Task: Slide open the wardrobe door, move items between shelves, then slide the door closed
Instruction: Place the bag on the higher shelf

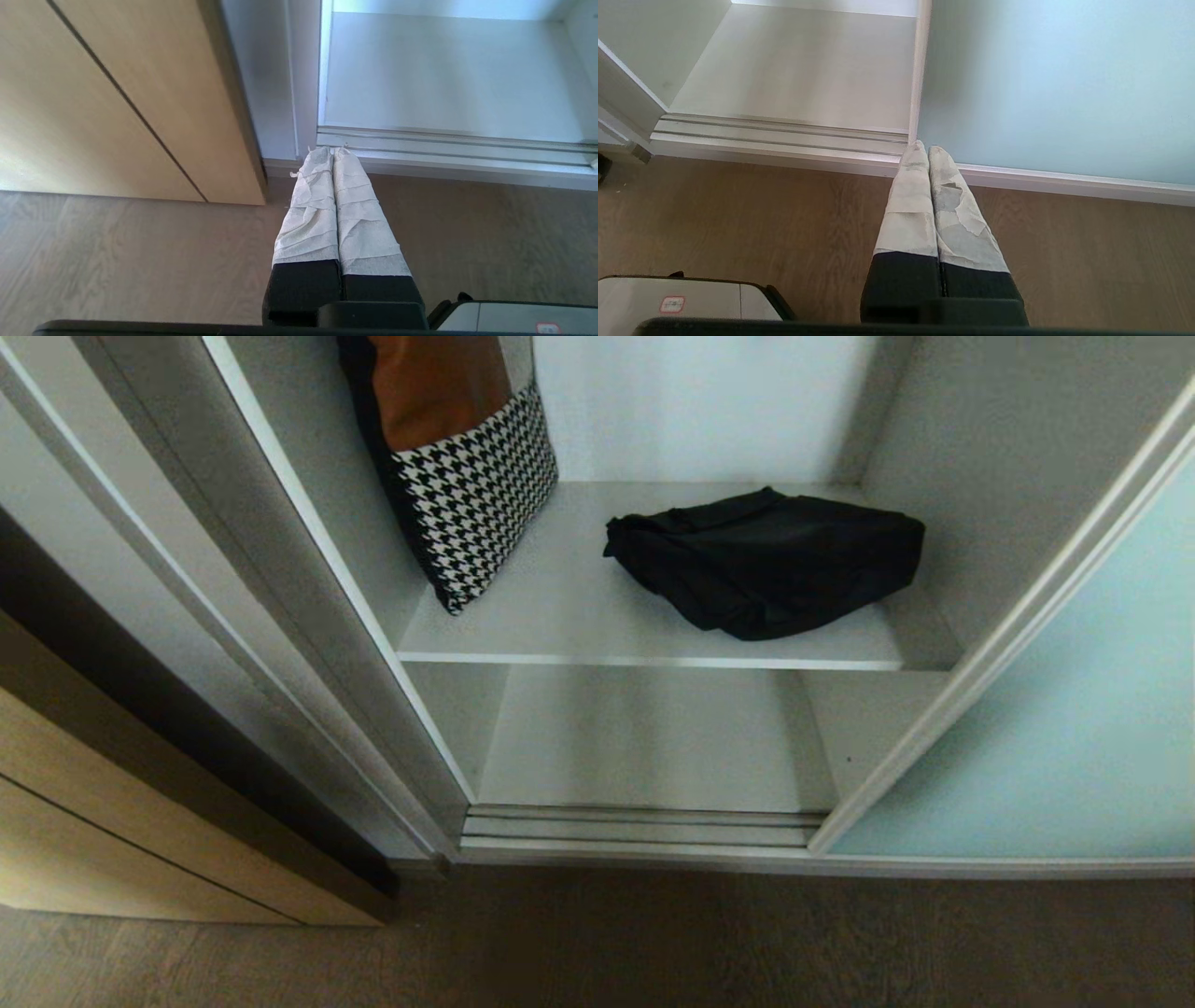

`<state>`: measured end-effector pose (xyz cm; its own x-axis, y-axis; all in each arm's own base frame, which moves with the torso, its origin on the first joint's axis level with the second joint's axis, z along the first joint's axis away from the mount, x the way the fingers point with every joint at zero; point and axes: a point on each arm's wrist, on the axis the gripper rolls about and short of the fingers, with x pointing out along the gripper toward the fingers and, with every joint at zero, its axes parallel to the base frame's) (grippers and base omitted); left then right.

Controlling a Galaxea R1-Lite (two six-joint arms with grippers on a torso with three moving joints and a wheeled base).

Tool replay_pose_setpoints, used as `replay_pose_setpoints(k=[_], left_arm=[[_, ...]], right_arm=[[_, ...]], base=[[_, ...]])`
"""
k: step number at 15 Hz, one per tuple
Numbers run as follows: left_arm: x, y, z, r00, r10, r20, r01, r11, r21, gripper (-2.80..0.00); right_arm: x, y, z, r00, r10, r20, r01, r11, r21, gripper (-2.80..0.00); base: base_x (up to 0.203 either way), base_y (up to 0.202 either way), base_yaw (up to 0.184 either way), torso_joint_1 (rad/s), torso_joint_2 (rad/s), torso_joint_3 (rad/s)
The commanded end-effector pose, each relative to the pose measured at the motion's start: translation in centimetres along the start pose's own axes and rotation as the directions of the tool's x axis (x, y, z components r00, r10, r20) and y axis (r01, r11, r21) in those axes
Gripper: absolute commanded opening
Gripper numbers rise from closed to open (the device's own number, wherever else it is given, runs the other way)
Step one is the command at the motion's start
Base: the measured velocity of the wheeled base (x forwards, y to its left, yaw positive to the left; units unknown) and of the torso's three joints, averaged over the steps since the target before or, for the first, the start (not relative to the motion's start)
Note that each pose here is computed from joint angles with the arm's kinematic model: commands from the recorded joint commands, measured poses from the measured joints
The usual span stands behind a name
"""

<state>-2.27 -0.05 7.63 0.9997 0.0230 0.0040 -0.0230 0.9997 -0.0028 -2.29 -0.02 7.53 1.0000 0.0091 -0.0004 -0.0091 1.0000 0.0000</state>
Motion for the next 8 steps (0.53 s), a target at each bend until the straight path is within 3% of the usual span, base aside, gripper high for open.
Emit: replay_pose_setpoints(k=[1, 8], left_arm=[[0.01, 0.00, -0.01, 1.000, 0.000, -0.001, 0.000, 1.000, 0.000, -2.80], [0.02, 0.00, -0.01, 1.000, 0.000, -0.002, 0.000, 1.000, 0.001, -2.80]], right_arm=[[-0.01, 0.00, -0.01, 1.000, 0.000, 0.002, 0.000, 1.000, 0.000, -2.80], [-0.01, 0.00, -0.01, 1.000, 0.000, 0.002, 0.000, 1.000, 0.000, -2.80]], base=[[0.000, 0.000, 0.000, 0.000, 0.00, 0.000], [0.000, 0.000, 0.000, 0.000, 0.00, 0.000]])
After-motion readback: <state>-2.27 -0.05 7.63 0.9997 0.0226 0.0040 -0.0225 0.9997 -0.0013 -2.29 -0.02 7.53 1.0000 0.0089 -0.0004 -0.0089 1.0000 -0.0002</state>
